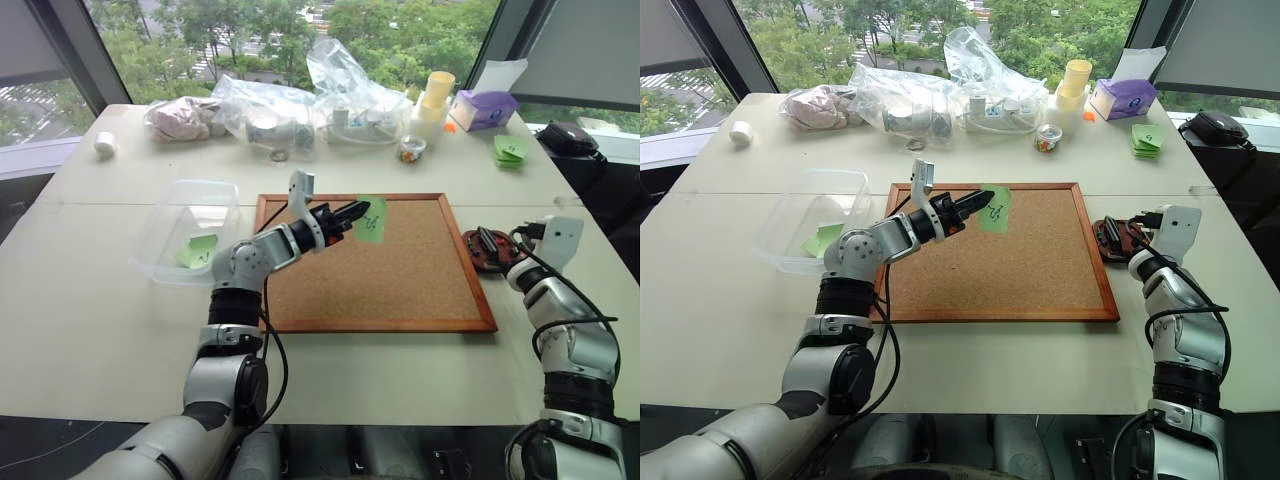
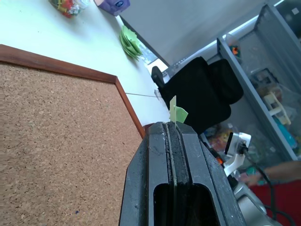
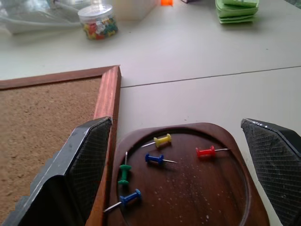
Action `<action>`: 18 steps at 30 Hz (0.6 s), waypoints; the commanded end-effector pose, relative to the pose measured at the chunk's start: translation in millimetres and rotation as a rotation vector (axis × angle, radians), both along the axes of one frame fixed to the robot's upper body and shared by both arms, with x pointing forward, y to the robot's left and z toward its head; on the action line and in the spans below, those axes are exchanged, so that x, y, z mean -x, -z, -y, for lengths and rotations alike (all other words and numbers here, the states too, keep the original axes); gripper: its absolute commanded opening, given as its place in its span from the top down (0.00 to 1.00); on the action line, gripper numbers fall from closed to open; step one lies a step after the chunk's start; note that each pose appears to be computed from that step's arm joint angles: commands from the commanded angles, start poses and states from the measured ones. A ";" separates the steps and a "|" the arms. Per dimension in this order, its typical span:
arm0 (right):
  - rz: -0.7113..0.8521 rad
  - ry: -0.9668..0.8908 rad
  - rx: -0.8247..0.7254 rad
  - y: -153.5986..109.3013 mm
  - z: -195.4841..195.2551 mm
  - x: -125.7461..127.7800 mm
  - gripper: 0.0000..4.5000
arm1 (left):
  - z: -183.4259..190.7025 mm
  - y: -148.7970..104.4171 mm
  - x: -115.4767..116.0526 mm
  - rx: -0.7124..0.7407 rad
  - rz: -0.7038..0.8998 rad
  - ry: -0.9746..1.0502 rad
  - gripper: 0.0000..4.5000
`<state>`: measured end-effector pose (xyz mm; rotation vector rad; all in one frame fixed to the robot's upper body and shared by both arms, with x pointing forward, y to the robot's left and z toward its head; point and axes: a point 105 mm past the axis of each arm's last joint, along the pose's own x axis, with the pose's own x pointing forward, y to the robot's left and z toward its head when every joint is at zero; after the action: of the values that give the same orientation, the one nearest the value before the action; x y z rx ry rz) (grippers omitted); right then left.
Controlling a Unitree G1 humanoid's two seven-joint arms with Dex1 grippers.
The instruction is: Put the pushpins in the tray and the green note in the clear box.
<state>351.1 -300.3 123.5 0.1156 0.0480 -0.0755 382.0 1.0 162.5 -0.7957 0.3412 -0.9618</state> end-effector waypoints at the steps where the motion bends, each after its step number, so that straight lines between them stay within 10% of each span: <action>1: 0.165 -0.088 -0.077 -43.9 -13.3 3.7 0.00 | -14.5 -22.4 -3.6 0.005 0.088 -0.038 1.00; 10: 0.202 -0.638 -0.082 -93.8 -128.6 16.1 0.00 | -87.9 -101.1 -3.0 -0.087 0.265 -0.232 1.00; 18: 0.102 -1.138 0.224 -69.8 -232.7 48.0 0.00 | -204.9 -76.1 -1.1 -0.416 0.054 -0.497 1.00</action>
<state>308.9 -77.2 183.6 -0.0859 0.0517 1.0051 386.3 194.9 235.5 -0.4241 0.2625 -0.4468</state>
